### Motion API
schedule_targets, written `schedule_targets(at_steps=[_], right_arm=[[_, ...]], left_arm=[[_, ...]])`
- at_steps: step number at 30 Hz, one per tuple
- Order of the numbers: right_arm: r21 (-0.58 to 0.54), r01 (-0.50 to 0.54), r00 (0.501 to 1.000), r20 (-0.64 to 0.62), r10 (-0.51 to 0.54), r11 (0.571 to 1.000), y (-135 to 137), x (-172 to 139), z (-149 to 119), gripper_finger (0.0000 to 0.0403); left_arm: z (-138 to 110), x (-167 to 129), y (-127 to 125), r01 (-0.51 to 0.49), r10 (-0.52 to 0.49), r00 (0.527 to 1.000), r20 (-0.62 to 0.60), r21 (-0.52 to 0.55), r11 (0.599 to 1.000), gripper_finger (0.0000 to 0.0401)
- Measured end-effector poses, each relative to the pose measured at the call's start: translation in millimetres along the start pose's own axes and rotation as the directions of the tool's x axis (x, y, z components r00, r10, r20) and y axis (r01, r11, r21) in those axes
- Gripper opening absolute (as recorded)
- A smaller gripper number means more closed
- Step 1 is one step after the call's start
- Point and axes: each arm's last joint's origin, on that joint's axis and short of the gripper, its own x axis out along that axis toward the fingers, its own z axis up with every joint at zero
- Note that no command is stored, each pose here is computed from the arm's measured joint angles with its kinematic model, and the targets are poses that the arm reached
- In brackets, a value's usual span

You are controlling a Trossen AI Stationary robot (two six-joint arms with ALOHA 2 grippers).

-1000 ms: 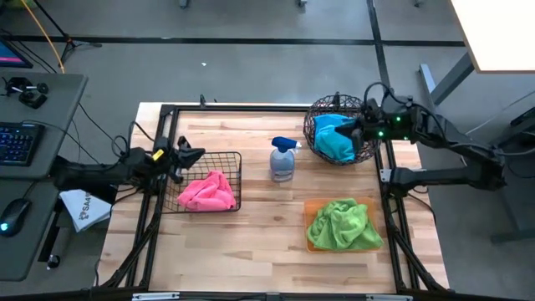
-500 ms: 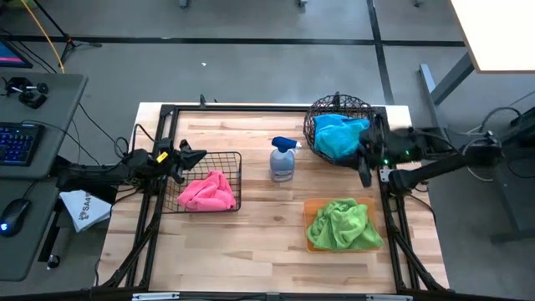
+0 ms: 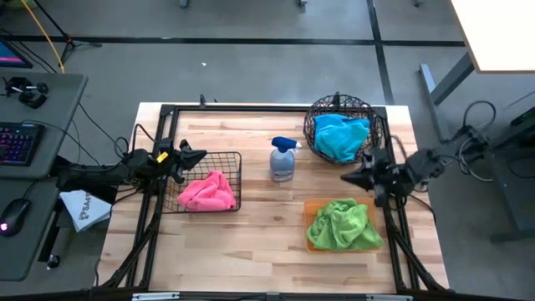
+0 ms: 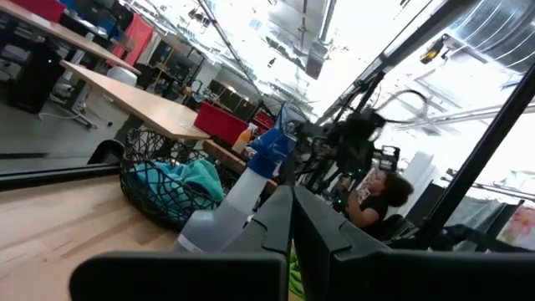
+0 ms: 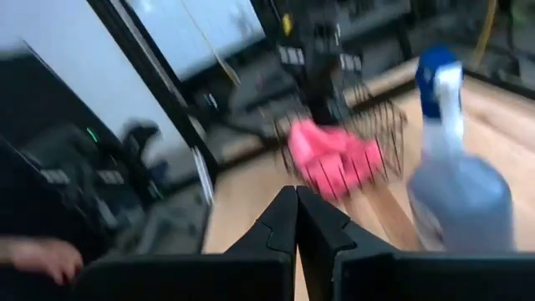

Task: Sort microfiber towel by color & place in baskets
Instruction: Return to Home Position

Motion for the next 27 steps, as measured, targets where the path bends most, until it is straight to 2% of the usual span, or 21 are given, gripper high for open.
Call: schedule_targets(at_steps=[3,7,14,20,27], right_arm=[[0.008,-0.046,0.993,0.114,0.045,0.999,-18,-6,3,0.0],[-0.029,-0.038,0.991,0.129,0.042,0.999,-40,-11,-2,0.0],[-0.039,-0.123,0.988,0.091,0.126,0.992,-64,-7,-41,0.0],[-0.063,-0.192,0.961,0.189,0.201,0.979,-77,-1,-68,0.0],[-0.075,-0.218,0.94,0.251,0.23,0.973,-88,0,-92,0.0]], left_arm=[[0,0,0,0.0,0.0,1.0,0.0,0.0,1.0,0.0],[0,0,0,0.0,0.0,1.0,0.0,0.0,1.0,0.0],[0,0,0,0.0,0.0,1.0,0.0,0.0,1.0,0.0],[0,0,0,0.0,0.0,1.0,-0.001,0.0,1.0,0.0],[0,0,0,0.0,0.0,1.0,0.0,0.001,1.0,0.0]])
